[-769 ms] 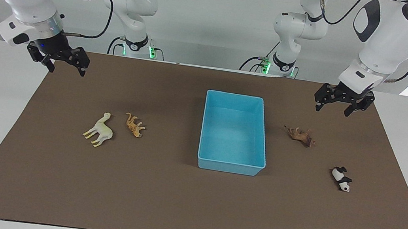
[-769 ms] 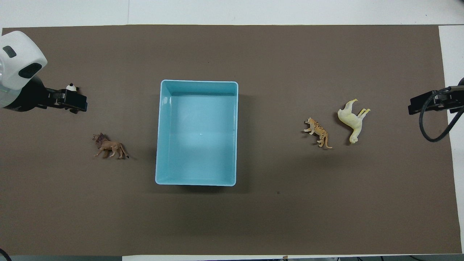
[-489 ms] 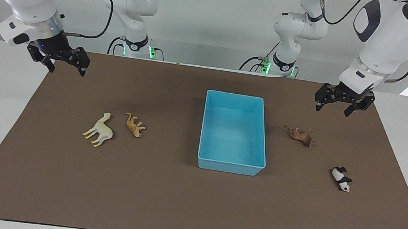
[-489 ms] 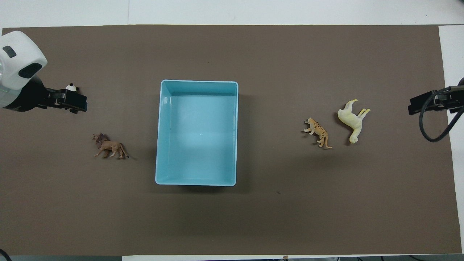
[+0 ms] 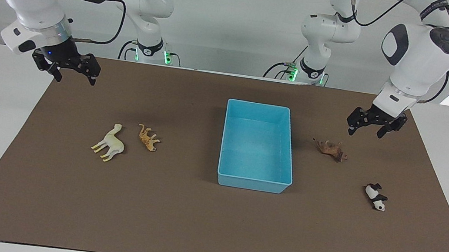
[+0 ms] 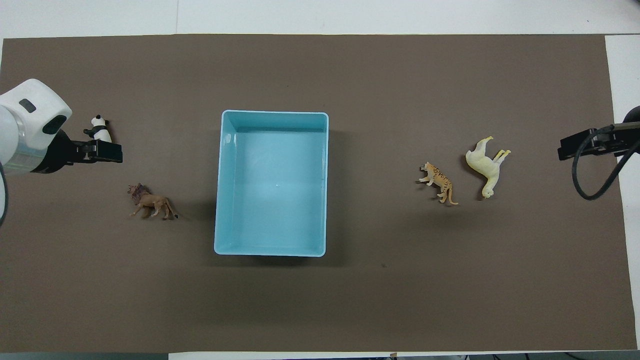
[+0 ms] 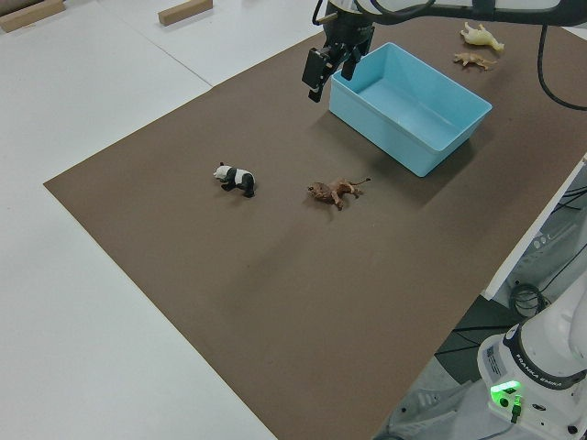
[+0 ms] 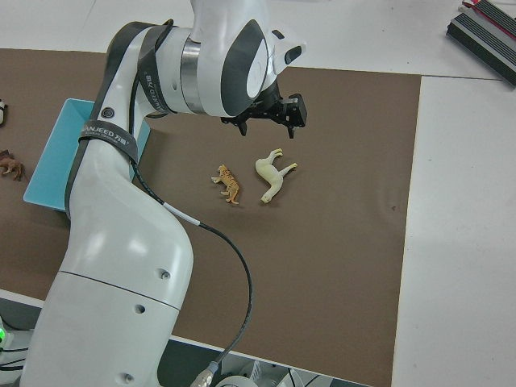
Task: Put all toys into storage box
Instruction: 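Reach the brown lion with the left gripper while the right gripper reaches the horse, then grasp the brown lion with the left gripper while the right gripper grasps the horse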
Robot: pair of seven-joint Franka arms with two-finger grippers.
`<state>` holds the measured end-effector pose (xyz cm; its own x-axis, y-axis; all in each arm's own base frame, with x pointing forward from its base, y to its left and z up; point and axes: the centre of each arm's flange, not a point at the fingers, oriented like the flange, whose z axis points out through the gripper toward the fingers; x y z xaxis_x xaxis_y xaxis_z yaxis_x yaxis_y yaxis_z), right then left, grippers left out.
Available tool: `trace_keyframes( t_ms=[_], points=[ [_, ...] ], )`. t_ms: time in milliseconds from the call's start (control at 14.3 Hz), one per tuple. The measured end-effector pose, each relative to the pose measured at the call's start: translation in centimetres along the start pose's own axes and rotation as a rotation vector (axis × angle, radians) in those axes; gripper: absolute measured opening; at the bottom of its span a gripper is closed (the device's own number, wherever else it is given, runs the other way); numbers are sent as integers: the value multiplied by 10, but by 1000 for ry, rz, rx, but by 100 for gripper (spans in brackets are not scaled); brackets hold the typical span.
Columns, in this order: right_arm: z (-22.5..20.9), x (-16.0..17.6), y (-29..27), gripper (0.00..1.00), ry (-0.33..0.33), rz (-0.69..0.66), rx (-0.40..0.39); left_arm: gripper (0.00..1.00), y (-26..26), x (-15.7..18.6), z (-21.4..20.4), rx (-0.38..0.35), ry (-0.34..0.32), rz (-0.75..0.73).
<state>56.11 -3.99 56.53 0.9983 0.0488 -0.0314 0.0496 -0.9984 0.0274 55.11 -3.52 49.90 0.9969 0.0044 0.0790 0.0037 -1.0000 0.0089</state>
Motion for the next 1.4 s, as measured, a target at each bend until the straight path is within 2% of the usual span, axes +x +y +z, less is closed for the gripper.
trace_keyframes(
  t_ms=[140,559,699,838,1048,1397],
  points=[
    [26,5,-2,100,16,-50,-2,100,0,-2,35,-1,-14,-106],
    [138,54,-13,100,89,-271,-11,100,-15,-5,104,37,-89,-742],
    [163,61,-25,100,123,-376,-21,100,-17,-12,123,56,-112,-879],
    [176,64,-42,100,132,-447,-24,100,-17,-25,144,68,-130,-919],
    [194,57,-72,100,98,-548,-16,100,-18,-51,176,77,-139,-949],
    [234,31,-70,100,44,-662,-3,100,-17,-63,185,75,-131,-976]
  ],
)
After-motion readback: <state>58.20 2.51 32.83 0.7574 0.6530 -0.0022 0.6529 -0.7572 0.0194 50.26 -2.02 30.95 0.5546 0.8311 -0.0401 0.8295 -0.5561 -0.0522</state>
